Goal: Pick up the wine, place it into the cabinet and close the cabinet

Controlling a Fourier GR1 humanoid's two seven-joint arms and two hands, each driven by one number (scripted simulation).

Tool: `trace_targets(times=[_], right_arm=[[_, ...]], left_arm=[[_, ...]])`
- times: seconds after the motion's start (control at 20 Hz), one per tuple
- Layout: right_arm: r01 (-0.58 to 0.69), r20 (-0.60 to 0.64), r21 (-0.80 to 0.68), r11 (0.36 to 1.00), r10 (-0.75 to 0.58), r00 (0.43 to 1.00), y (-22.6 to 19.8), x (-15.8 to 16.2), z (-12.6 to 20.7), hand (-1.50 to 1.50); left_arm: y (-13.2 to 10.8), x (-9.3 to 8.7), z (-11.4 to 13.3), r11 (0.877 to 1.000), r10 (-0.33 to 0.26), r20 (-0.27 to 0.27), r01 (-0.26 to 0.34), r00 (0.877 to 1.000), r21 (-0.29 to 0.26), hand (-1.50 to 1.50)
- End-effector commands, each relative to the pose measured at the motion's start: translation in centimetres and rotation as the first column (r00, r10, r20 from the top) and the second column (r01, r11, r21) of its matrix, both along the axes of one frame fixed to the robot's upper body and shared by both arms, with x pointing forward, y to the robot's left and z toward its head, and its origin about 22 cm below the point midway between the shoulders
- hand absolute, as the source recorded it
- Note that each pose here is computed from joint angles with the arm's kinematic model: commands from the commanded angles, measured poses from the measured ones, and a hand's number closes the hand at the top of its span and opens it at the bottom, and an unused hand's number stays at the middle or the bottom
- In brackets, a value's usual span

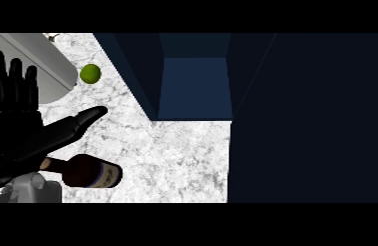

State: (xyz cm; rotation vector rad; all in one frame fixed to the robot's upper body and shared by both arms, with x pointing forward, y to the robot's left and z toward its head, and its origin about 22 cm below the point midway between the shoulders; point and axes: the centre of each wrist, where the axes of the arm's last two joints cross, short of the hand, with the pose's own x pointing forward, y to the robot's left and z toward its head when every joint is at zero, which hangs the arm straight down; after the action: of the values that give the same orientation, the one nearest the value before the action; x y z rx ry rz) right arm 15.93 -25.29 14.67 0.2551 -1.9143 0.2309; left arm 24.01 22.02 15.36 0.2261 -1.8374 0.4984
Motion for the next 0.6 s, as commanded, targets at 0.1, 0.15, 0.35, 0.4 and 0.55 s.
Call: trace_targets(times=[0.1,0.15,0.35,0.4,0.55], right_arm=[[-0.012,0.003,-0.001,1.0,0.012,1.0,0.5,-1.8,1.8,-1.5],[0.002,0.003,0.009,1.0,-0.002,1.0,0.0,-1.9,-0.2,-1.5],[-0.013,-0.006,-0.011,1.0,0.013,1.0,-0.8,0.0,0.6,-1.5],[-0.01,-0.005,-0.011,1.0,0.01,1.0,-0.3,-1.2,0.7,-1.5],[-0.02,0.005,0.005,1.0,0.02,1.0,0.5,-2.3,2.2,-1.5]], left_arm=[[0.6,0.0,1.9,1.0,0.02,-0.016,-0.02,1.0,-0.014,-1.5],[-2.9,-0.3,1.7,1.0,-0.002,-0.002,0.002,1.0,-0.02,-1.5],[-1.3,-1.1,0.3,1.0,0.016,-0.015,-0.016,1.0,-0.01,-1.5],[-1.5,-1.5,1.6,1.0,0.009,-0.019,-0.009,1.0,-0.009,-1.5],[-4.2,-1.5,0.5,1.0,0.02,-0.015,-0.02,1.0,-0.007,-1.5]])
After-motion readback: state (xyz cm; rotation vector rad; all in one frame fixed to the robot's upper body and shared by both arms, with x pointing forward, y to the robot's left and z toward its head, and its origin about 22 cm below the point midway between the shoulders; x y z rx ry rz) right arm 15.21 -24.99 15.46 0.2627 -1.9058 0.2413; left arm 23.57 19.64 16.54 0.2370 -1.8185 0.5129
